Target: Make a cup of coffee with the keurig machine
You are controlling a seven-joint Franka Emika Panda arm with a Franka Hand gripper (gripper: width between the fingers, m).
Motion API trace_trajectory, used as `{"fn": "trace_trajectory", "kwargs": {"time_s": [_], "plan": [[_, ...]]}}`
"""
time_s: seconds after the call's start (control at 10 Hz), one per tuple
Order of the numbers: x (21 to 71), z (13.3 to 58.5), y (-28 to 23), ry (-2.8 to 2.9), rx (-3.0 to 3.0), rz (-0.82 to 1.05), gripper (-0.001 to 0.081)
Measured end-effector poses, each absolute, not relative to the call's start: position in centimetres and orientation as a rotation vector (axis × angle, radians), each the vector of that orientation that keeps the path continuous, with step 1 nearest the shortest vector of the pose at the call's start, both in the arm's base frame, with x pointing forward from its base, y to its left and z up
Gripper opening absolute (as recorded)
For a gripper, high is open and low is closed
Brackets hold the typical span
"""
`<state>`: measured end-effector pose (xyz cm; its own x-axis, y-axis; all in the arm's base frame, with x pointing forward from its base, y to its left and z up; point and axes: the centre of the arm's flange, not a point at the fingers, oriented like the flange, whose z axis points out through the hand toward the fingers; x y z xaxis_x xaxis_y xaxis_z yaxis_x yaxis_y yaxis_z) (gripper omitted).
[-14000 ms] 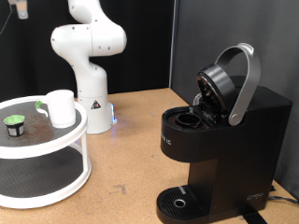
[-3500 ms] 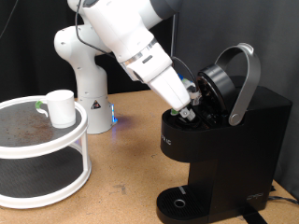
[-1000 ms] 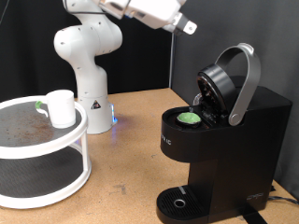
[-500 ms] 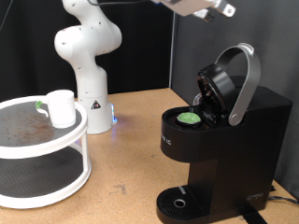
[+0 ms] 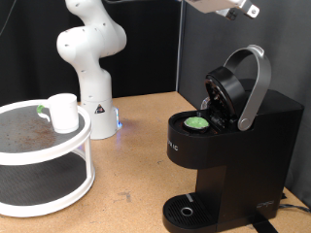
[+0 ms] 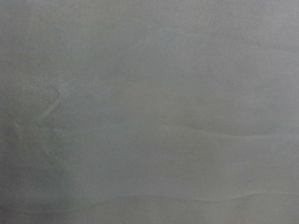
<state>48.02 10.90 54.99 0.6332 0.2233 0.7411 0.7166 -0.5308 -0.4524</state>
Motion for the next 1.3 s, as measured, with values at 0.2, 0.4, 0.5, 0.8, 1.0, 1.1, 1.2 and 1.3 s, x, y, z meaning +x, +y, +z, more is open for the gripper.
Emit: {"fn": "trace_trajectory", "kwargs": {"time_s": [0.2,0.4,0.5,0.8,1.0,1.1,1.2,1.3], "plan": [[48.2,55.0,13.5,-0.730,-2.093,-0.756,0.0808],[48.6,54.1,16.4,-0.749,-2.127,-0.734,0.0808],[48.9,53.5,17.9,-0.763,-2.135,-0.729,0.0808],[49.1,52.7,20.5,-0.792,-2.128,-0.712,0.0808],[49.1,52.6,20.7,-0.800,-2.123,-0.708,0.0808],[49.1,52.5,20.6,-0.805,-2.127,-0.707,0.0796],[49.1,52.2,20.4,-0.812,-2.140,-0.700,0.0796],[49.1,51.6,20.1,-0.817,-2.158,-0.687,0.0626]]}}
